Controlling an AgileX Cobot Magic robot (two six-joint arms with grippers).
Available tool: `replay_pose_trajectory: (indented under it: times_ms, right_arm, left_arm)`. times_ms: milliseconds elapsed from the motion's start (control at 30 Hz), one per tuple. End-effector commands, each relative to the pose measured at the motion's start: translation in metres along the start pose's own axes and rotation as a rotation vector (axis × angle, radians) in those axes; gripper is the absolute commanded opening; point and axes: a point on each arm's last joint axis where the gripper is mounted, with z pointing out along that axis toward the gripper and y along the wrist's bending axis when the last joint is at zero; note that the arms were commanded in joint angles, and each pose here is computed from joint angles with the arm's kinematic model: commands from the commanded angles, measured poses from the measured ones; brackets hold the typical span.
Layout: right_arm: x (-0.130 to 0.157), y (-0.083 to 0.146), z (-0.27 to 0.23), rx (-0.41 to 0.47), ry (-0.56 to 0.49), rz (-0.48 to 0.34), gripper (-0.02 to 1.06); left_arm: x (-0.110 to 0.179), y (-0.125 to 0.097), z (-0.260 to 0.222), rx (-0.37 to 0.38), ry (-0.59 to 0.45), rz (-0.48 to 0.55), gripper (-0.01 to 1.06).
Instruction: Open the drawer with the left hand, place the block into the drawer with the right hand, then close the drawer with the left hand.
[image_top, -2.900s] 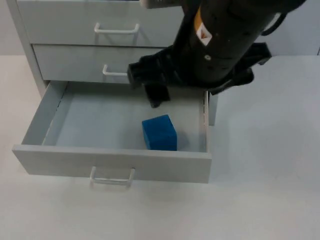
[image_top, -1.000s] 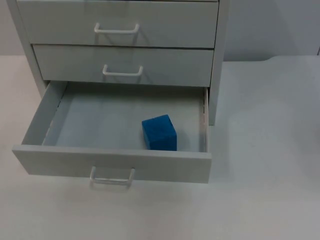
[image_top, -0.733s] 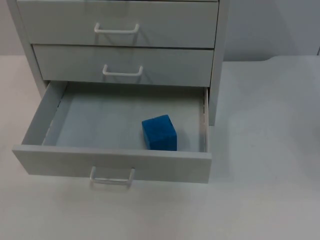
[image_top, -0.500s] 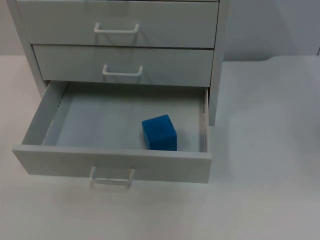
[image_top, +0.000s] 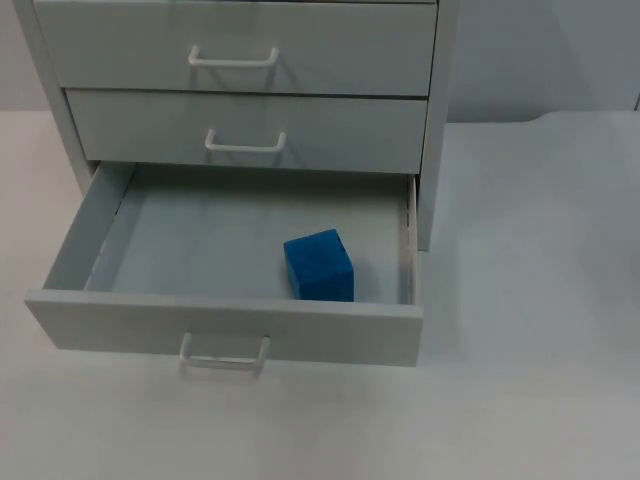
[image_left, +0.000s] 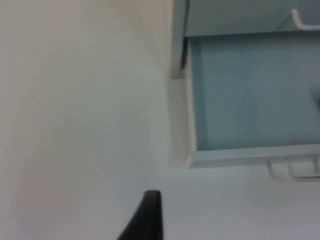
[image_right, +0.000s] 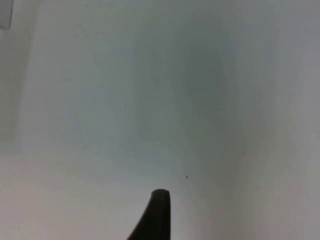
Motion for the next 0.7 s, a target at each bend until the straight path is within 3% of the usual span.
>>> replay_pose_trajectory:
  times_ms: [0, 67, 100, 133, 233, 267, 300, 467, 667]
  right_arm:
    - [0.000, -0.002, -0.002, 0.000, -0.014, -0.004, 0.81]
    - [0.000, -0.002, -0.002, 0.000, -0.012, -0.004, 0.81]
    - [0.000, -0.002, -0.002, 0.000, -0.012, -0.004, 0.81]
    - [0.000, -0.002, -0.002, 0.000, -0.012, -0.004, 0.81]
    - [0.001, -0.002, -0.002, 0.006, -0.006, -0.009, 0.81]
    - [0.001, -0.002, -0.002, 0.006, -0.006, -0.009, 0.81]
    - [0.001, -0.002, -0.002, 0.008, -0.004, -0.010, 0.81]
    - [0.001, -0.002, -0.002, 0.010, -0.004, -0.012, 0.81]
    - [0.001, -0.002, -0.002, 0.010, -0.004, -0.012, 0.81]
  left_arm:
    - [-0.002, -0.004, -0.002, 0.050, -0.027, 0.005, 0.77]
    - [-0.005, -0.009, -0.002, 0.102, -0.054, 0.010, 0.56]
    - [-0.005, -0.009, -0.002, 0.102, -0.054, 0.010, 0.56]
    - [-0.006, -0.012, -0.002, 0.132, -0.072, 0.016, 0.46]
    - [-0.011, -0.022, -0.005, 0.234, -0.136, 0.099, 0.14]
    - [-0.011, -0.022, -0.005, 0.234, -0.136, 0.099, 0.14]
    - [-0.013, -0.026, -0.006, 0.282, -0.162, 0.140, 0.00]
    - [-0.017, -0.036, -0.010, 0.373, -0.251, 0.269, 0.00]
    - [-0.019, -0.036, -0.007, 0.383, -0.252, 0.287, 0.00]
